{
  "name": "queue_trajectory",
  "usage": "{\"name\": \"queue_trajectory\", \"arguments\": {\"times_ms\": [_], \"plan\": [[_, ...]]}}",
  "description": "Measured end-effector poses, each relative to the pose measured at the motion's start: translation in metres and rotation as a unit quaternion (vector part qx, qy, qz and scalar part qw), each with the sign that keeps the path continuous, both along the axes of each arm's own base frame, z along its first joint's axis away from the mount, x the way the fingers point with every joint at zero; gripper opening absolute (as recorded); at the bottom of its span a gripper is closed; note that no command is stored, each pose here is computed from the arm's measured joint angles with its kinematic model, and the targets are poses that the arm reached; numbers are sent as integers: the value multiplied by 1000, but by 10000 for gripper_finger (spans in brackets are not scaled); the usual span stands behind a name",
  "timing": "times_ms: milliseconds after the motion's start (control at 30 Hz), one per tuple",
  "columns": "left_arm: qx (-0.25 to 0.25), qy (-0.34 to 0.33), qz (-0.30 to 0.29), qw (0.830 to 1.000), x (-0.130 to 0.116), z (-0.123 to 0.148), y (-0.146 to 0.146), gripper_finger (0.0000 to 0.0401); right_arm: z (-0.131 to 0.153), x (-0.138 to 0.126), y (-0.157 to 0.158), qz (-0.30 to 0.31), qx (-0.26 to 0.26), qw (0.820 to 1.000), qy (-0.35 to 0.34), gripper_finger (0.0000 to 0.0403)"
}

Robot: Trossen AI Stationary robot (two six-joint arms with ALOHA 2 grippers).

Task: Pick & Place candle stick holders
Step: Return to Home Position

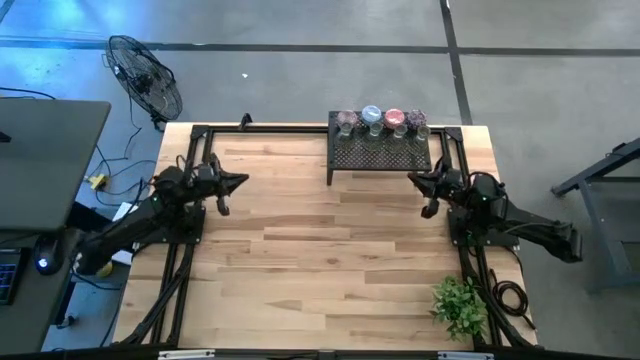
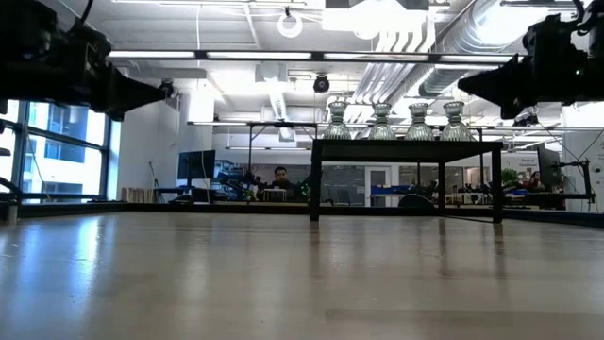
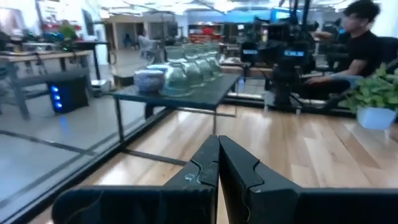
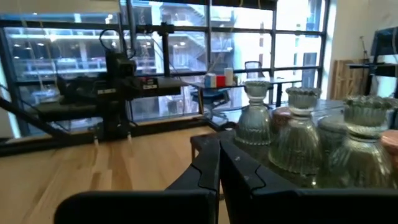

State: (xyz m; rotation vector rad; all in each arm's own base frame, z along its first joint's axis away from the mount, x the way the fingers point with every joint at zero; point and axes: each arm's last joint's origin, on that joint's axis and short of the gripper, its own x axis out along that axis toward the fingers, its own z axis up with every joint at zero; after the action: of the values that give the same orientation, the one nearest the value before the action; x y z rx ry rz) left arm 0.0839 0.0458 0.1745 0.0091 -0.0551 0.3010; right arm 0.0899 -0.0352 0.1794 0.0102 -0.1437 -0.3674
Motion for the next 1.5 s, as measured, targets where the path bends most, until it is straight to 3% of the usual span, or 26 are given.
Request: {"name": "queue_trajectory", "arguments": {"times_ms": [133,633,867,1167,1333,1500], "plan": [[-10,2,26,1000,-3,-1,6,0,0,0,0,-7,-2,1000,3,0],[-24,0,30,999,-4,-2,8,0,-7,-2,-5,-92,16,995,35,0],[-40,-6,-23,999,-3,-1,6,0,-8,-2,-6,-116,21,992,34,0],[-61,-13,36,997,-4,-2,9,0,-8,-2,-6,-105,88,991,1,0],[-68,-23,15,997,-4,0,8,0,-9,-1,-5,-82,65,994,22,0],[-67,-27,29,997,-4,0,9,0,-10,-1,-4,-74,26,996,41,0]]}}
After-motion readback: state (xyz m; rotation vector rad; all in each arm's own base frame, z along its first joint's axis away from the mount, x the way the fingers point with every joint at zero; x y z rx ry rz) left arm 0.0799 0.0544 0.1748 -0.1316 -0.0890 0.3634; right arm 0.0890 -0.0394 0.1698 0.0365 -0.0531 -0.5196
